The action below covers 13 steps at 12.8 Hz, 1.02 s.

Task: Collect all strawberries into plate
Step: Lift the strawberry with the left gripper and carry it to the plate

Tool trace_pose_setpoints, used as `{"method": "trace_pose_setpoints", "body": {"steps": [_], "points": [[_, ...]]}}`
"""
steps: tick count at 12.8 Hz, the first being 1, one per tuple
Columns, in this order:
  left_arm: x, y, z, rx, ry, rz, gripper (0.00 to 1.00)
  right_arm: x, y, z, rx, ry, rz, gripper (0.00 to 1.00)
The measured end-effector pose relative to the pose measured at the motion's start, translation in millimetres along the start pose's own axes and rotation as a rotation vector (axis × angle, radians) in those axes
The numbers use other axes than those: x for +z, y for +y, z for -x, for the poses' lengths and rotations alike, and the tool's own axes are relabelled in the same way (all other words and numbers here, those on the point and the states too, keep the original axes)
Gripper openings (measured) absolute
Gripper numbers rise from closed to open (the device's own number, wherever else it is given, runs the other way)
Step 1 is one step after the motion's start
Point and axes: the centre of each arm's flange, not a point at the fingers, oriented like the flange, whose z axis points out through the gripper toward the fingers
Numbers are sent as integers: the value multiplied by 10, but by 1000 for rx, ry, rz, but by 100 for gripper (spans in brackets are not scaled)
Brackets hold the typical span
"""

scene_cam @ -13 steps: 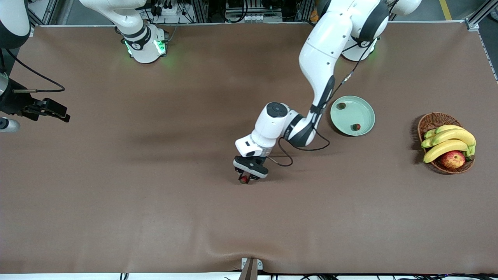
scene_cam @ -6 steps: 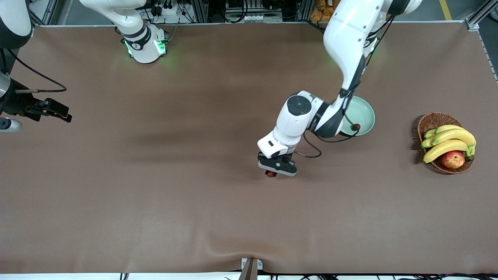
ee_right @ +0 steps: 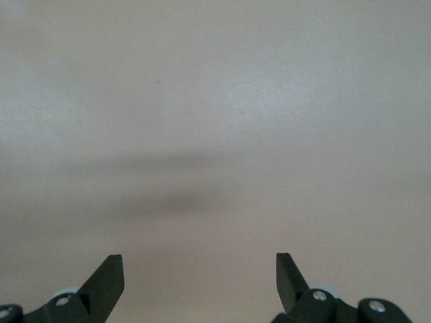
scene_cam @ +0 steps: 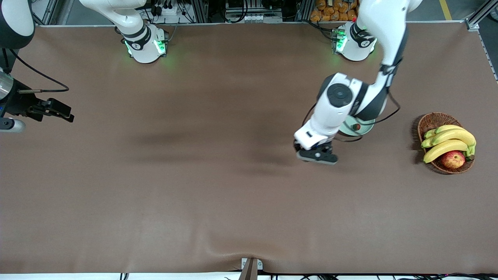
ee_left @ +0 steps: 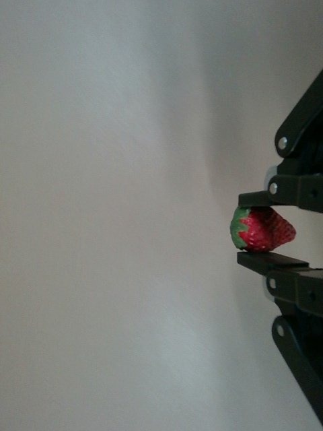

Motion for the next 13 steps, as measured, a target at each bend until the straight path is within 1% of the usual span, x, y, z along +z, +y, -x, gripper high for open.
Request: {"method": "trace_pose_setpoints", "body": {"steps": [2,5,8,13], "points": [[-85,-261,142,-35,-75,-24,31,2,-38,0,-6,0,0,100],[-51,-717,308,-102,-148,-49,31,4,-37,0,-6,-1,0,100],[72,-1069,543,-130,-200,-60,31,7,-33,0,-5,-1,0,100],[176,-1496,832,-158,-256,-65,31,10,8,-2,3,-2,0,100]]}}
